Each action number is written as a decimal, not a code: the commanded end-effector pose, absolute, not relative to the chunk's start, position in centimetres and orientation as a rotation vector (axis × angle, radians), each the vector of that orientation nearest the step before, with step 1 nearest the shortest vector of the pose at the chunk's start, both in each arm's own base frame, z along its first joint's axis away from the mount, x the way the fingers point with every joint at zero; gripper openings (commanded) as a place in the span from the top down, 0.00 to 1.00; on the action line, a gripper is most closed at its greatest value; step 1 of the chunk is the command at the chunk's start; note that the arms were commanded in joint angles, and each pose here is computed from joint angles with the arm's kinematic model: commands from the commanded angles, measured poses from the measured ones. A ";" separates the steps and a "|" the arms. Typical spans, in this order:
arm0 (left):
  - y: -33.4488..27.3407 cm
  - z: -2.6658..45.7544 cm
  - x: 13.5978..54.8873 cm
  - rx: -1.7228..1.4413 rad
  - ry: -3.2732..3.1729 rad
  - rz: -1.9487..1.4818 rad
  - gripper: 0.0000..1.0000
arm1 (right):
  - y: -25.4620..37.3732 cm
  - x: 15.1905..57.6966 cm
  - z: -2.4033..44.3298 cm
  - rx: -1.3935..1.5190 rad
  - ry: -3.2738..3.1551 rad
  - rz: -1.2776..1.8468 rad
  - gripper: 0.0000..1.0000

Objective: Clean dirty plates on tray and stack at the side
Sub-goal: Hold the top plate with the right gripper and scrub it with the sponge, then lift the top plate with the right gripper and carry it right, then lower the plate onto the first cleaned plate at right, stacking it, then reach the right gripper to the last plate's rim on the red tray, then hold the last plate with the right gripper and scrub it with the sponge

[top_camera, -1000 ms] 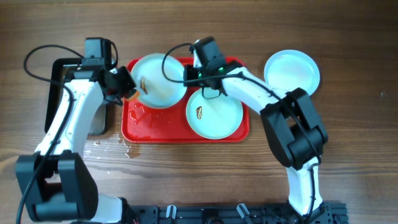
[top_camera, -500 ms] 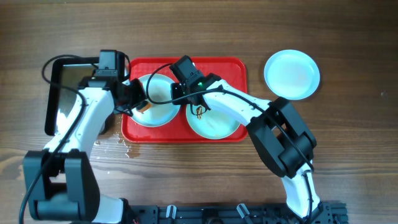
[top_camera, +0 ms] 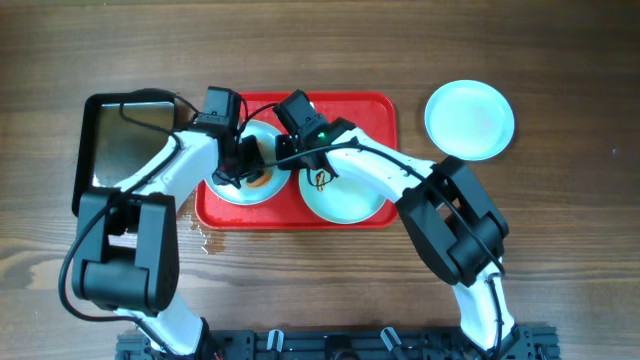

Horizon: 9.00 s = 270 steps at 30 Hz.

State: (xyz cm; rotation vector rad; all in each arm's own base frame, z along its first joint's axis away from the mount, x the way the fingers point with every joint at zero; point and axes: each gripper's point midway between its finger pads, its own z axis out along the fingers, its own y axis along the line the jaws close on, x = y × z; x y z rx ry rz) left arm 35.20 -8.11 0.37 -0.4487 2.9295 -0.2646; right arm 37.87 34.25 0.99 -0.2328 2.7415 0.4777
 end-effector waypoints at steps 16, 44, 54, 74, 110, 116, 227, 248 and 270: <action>1.4 2.1 33.5 -0.712 2.786 0.518 0.96 | 33.8 39.0 2.7 -0.251 2.687 0.427 0.96; 4.8 1.8 33.7 -0.673 2.681 0.834 0.96 | 33.6 39.2 2.7 -0.206 2.684 0.419 0.96; 0.8 10.0 34.6 -0.925 2.549 0.288 0.96 | 33.8 41.4 8.1 -0.255 2.509 0.426 0.95; -4.5 9.9 34.9 -0.783 2.703 -0.135 0.96 | 23.7 45.5 26.1 -0.597 1.813 -0.853 0.96; -4.6 10.2 35.7 -0.775 2.674 -0.154 0.96 | 13.1 50.7 -0.2 0.000 2.635 0.442 0.72; -4.6 10.2 35.7 -0.775 2.673 -0.154 0.96 | 13.6 51.4 2.1 -0.032 2.579 0.448 0.96; -6.3 10.0 35.9 -0.744 2.685 -0.279 0.96 | 22.5 37.0 2.1 0.031 2.759 0.613 0.95; -16.9 1.5 35.5 -0.417 2.885 -0.352 0.96 | 25.1 35.4 -0.9 -0.001 2.837 0.594 0.96; -6.1 8.8 37.5 -0.508 2.552 0.427 0.96 | 24.0 35.1 -1.4 0.018 2.860 0.509 0.96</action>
